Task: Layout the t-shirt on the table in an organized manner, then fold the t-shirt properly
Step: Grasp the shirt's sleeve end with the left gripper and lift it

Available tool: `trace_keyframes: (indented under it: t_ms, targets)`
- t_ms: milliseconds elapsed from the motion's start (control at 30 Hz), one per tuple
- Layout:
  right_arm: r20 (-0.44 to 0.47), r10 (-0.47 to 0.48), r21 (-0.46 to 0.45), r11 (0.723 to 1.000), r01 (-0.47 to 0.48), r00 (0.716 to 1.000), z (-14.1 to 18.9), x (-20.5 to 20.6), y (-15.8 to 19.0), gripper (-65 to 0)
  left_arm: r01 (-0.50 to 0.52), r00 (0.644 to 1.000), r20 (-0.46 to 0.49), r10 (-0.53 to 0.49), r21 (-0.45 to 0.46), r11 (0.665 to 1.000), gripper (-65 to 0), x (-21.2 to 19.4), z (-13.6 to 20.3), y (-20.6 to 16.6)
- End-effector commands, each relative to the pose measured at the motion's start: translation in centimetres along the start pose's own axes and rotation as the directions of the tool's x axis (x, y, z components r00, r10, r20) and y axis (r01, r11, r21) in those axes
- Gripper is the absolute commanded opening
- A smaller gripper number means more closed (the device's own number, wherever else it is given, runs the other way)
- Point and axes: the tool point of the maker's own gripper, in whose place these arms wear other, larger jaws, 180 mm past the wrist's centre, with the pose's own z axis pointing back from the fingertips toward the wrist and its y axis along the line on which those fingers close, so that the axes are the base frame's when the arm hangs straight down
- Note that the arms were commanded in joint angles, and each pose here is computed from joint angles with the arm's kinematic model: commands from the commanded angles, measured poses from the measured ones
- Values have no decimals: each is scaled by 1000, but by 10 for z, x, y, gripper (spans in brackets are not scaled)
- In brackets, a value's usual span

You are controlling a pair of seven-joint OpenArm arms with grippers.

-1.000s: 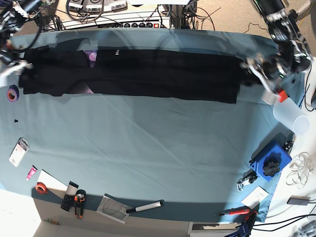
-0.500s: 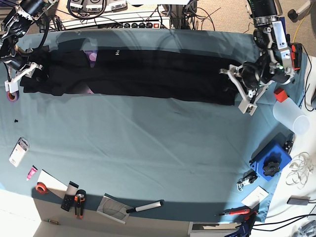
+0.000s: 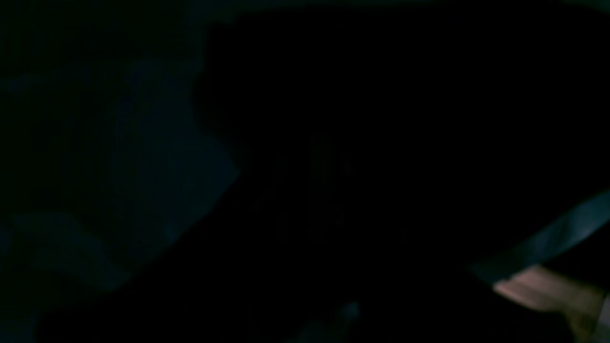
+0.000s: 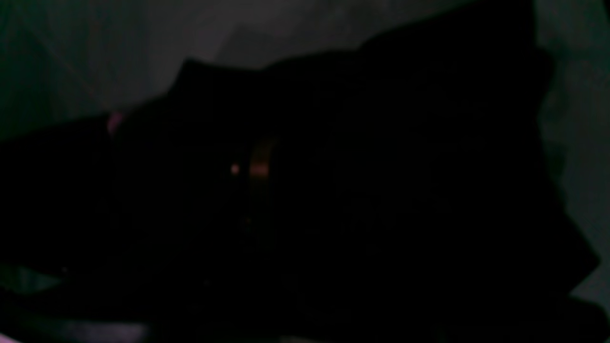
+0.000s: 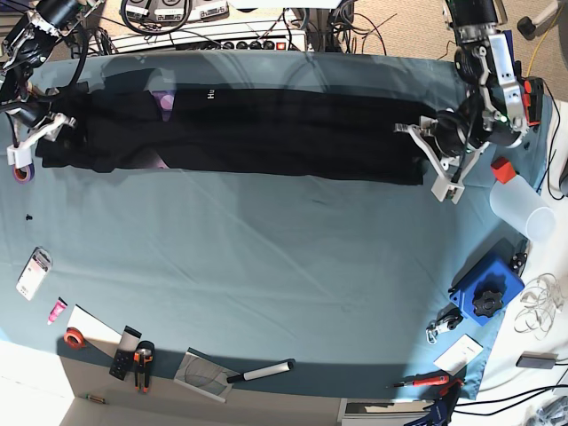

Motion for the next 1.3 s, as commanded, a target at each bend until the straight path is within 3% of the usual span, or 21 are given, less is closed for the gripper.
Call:
trace_keyframes:
  t_ms: [0,267,533,600,733,833,1000,1267]
  targets:
    - [55,32,-6,999,-31,998,8,20,-1,-458,34,999,6,-34,21,999,-650,4,8,4]
    - [62,32,-5,999,-31,998,8,22,-1,-458,25,995,88,-42,181,983,-650,22,49,61]
    - [38,16,-9,1000,-15,999,8,18,-2,-458,16,989,142,-37,146,989,-650,29,65,67]
    - [41,11,-10,1000,-10,999,8,18,-2,-458,28,986,163,-42,87,996,-650,33,66,54]
    - [49,11,-10,1000,-10,999,8,20,-2,-458,154,957,258,-133,-60,986,-650,44,81,9]
    - [49,11,-10,1000,-10,999,8,20,-2,-458,214,936,305,-176,-94,972,-650,43,92,-19]
    - [63,11,-10,1000,-11,998,8,22,-2,-458,231,910,384,-159,-148,962,-650,46,97,-62]
    - [66,11,-10,1000,-11,998,8,23,-2,-458,345,882,430,-191,-316,884,-650,56,65,-159]
